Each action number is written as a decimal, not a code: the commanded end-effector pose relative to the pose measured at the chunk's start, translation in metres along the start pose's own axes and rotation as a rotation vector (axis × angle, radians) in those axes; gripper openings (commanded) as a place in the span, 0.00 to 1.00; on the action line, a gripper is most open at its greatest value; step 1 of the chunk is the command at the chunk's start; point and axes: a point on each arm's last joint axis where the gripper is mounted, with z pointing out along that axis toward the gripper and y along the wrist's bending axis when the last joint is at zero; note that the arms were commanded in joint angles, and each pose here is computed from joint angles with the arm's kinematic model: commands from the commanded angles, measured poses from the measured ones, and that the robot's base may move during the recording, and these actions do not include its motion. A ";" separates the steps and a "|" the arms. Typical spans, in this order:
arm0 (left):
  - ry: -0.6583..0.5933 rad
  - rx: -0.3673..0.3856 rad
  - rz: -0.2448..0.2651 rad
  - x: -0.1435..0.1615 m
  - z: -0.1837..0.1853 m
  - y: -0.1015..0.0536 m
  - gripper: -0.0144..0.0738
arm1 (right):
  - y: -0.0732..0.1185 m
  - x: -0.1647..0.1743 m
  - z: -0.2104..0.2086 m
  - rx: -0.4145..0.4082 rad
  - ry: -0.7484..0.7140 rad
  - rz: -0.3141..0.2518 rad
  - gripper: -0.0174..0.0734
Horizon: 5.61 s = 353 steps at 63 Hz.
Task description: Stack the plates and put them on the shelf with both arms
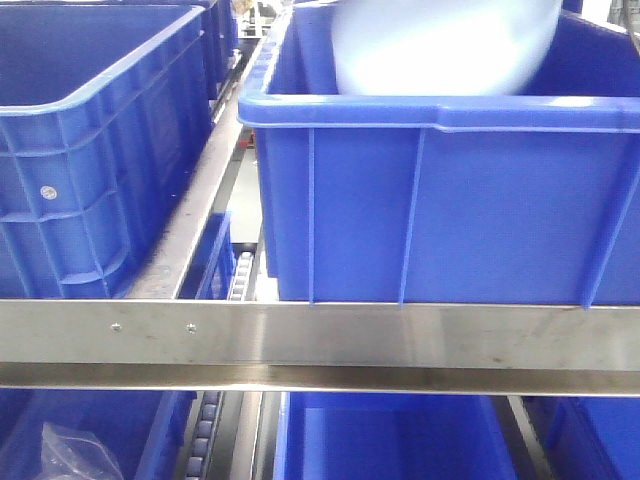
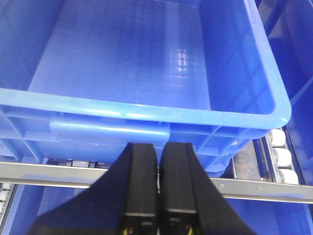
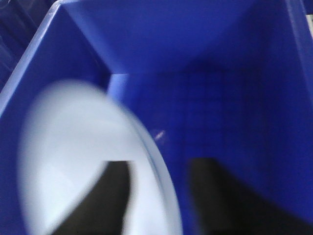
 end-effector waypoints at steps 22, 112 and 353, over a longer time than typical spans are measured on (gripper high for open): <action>-0.105 0.027 -0.009 -0.015 -0.004 -0.003 0.27 | -0.003 -0.020 -0.097 -0.015 -0.316 0.003 0.73; -0.105 0.027 -0.009 -0.015 -0.004 -0.003 0.27 | -0.038 0.128 -0.237 0.121 -0.539 0.020 0.25; -0.551 0.115 0.061 0.108 -0.022 0.019 0.27 | -0.065 0.255 -0.206 0.136 -0.551 0.025 0.25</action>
